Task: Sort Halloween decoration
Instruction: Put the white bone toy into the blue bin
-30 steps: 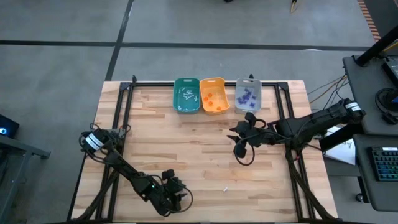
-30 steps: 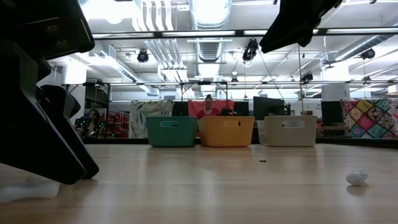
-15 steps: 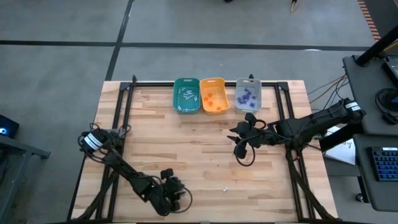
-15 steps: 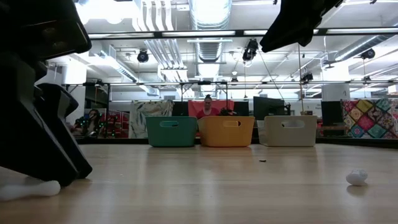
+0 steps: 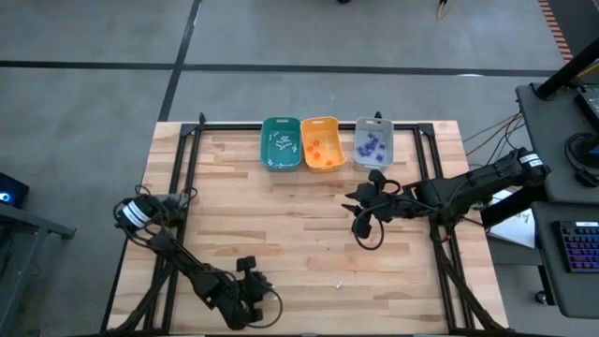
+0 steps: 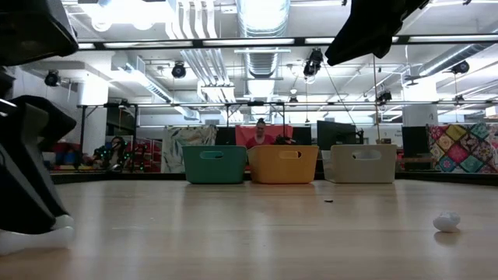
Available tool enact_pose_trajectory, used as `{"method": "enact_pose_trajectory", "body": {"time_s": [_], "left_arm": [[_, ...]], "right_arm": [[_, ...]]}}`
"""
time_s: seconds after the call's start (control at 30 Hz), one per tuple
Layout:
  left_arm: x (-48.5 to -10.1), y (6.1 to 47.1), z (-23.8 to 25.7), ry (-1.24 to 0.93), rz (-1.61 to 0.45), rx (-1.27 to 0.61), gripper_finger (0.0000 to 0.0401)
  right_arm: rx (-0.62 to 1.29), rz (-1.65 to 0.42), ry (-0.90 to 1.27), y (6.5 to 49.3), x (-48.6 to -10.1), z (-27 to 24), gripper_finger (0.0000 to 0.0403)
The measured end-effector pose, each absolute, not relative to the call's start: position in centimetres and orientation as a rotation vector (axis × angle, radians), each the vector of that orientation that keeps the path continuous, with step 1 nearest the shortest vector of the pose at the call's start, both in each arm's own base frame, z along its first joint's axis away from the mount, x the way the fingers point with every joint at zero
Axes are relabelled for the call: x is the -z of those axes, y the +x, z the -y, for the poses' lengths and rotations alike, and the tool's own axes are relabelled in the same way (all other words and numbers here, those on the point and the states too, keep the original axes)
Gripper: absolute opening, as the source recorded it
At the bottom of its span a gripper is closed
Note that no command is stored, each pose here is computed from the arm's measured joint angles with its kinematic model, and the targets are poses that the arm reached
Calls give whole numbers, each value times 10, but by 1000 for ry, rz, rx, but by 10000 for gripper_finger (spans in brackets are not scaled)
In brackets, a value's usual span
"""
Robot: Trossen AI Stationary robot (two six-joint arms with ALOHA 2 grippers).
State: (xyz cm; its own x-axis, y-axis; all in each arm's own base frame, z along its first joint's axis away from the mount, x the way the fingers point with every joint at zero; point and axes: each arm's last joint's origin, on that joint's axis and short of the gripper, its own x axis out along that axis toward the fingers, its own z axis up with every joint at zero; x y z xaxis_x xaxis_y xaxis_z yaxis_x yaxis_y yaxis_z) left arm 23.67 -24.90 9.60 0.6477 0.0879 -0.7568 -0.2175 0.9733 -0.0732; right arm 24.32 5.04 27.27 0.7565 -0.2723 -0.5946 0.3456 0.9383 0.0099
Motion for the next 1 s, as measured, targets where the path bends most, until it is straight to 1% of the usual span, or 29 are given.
{"method": "enact_pose_trajectory", "body": {"time_s": [0.07,0.2,0.37,0.73,1.0], "left_arm": [[-96,236,249,-154,-851,-169,10],[-98,236,249,-150,-849,-162,7],[-111,234,247,-126,-854,-123,2],[-167,237,215,-28,-803,-140,0],[-206,255,170,134,-750,-140,0]], "right_arm": [[338,-628,122,243,-273,-50,130],[337,-628,122,243,-273,-50,130],[338,-628,122,243,-273,-50,130],[314,-625,141,242,-273,-59,130],[274,-630,167,237,-272,-72,130]]}}
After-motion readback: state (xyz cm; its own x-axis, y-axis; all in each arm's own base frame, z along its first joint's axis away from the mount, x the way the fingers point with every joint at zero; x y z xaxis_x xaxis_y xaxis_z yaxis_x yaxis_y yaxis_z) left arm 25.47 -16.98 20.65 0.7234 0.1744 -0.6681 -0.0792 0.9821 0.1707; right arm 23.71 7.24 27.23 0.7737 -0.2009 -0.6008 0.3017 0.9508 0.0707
